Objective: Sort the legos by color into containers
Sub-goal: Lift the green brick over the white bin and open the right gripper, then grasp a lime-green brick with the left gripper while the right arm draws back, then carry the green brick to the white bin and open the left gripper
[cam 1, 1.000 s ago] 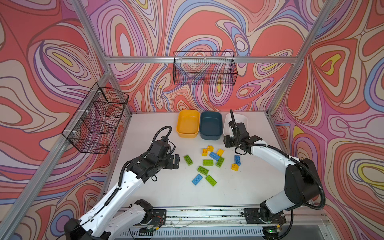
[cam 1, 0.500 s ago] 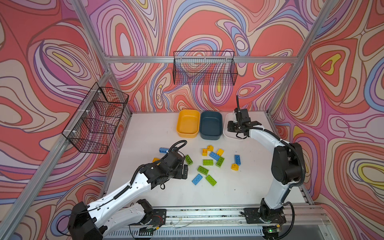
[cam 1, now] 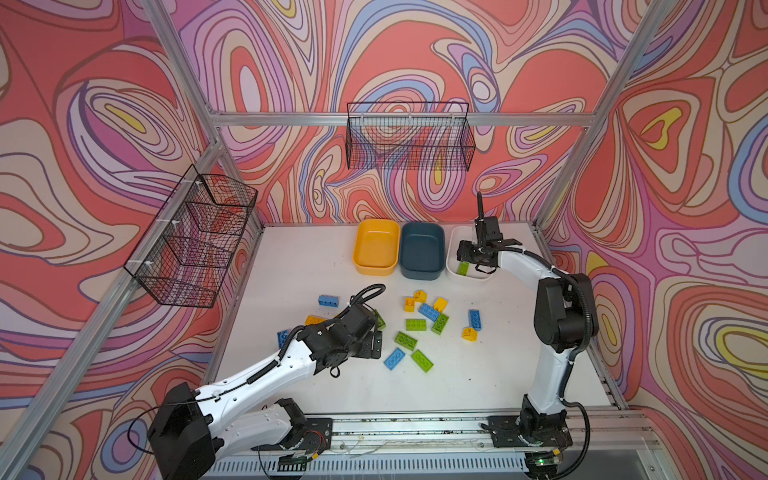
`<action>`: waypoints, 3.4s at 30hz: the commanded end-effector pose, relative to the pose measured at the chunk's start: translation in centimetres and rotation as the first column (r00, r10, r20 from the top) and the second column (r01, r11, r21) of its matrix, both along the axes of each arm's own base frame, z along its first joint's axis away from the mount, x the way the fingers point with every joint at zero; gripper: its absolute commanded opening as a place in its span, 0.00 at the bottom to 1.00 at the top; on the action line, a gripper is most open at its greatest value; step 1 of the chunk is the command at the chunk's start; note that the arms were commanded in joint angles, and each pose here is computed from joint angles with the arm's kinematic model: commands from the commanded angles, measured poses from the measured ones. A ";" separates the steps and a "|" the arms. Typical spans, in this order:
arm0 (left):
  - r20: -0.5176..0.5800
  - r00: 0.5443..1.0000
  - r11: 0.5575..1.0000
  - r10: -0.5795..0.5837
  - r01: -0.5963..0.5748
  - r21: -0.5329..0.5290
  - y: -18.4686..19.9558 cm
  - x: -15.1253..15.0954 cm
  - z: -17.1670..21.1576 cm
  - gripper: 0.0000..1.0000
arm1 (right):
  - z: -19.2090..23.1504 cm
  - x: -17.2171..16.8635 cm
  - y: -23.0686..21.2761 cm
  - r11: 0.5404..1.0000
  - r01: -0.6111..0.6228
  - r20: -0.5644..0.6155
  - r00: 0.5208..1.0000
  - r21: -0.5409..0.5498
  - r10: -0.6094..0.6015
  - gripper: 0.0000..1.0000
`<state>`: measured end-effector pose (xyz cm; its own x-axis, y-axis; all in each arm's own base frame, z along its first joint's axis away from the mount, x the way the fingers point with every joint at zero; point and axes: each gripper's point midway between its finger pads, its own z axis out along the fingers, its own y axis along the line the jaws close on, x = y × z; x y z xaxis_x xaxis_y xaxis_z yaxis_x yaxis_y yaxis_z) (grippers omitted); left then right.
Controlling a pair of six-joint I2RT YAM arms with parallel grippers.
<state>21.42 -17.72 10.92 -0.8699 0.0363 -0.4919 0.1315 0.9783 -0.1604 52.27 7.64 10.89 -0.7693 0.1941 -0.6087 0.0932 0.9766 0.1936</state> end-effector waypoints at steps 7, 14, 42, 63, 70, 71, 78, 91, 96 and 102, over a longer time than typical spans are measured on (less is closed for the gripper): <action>-0.014 0.995 0.995 0.094 -0.094 0.022 -2.2 2.9 -0.5 0.89 | 7.8 -3.3 0.4 0.999 0.001 0.194 0.981 0.053 -0.011 0.73; -0.011 0.987 0.982 0.161 -0.160 0.099 -3.1 5.8 -2.6 0.87 | 10.6 -9.6 2.2 0.997 -0.036 0.291 0.957 0.066 0.015 0.73; -0.067 0.969 0.963 0.238 -0.226 0.145 -4.9 11.7 -9.3 0.63 | 12.2 -17.4 3.2 0.981 -0.151 0.330 0.938 0.124 0.103 0.69; -0.028 0.996 0.996 0.080 -0.080 0.026 -8.7 12.8 -4.9 0.22 | 13.3 -18.6 4.4 0.958 -0.194 0.384 0.918 0.211 0.101 0.72; 0.032 0.998 0.986 -0.048 0.052 -0.156 -14.5 15.1 0.3 0.21 | 15.1 -20.2 5.6 0.908 -0.264 0.457 0.884 0.325 0.094 0.72; 0.042 0.997 0.981 -0.072 0.078 -0.176 -15.5 15.6 1.0 0.21 | 15.6 -20.5 5.7 0.902 -0.276 0.474 0.876 0.331 0.094 0.72; 0.086 0.980 0.933 -0.180 0.198 -0.301 -22.5 18.8 3.8 0.20 | 19.4 -22.0 6.0 0.872 -0.351 0.577 0.811 0.341 0.101 0.73; 0.175 0.949 0.821 -0.263 0.316 -0.476 -31.3 23.5 4.4 0.19 | 23.6 -25.1 6.1 0.823 -0.447 0.690 0.717 0.351 0.095 0.73; 0.216 0.951 0.787 -0.221 0.305 -0.536 -33.2 25.4 4.2 0.21 | 23.9 -25.6 6.1 0.814 -0.458 0.699 0.709 0.356 0.092 0.73; 0.244 0.952 0.755 -0.184 0.296 -0.586 -34.6 26.9 3.7 0.23 | 23.9 -26.0 6.0 0.814 -0.455 0.692 0.716 0.361 0.093 0.73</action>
<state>47.74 -51.09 13.87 -0.7914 -0.0731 -0.6069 0.4193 0.6576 -0.6259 26.82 13.40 35.02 -0.3009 0.4336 -0.8494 -0.4720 0.7062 0.5277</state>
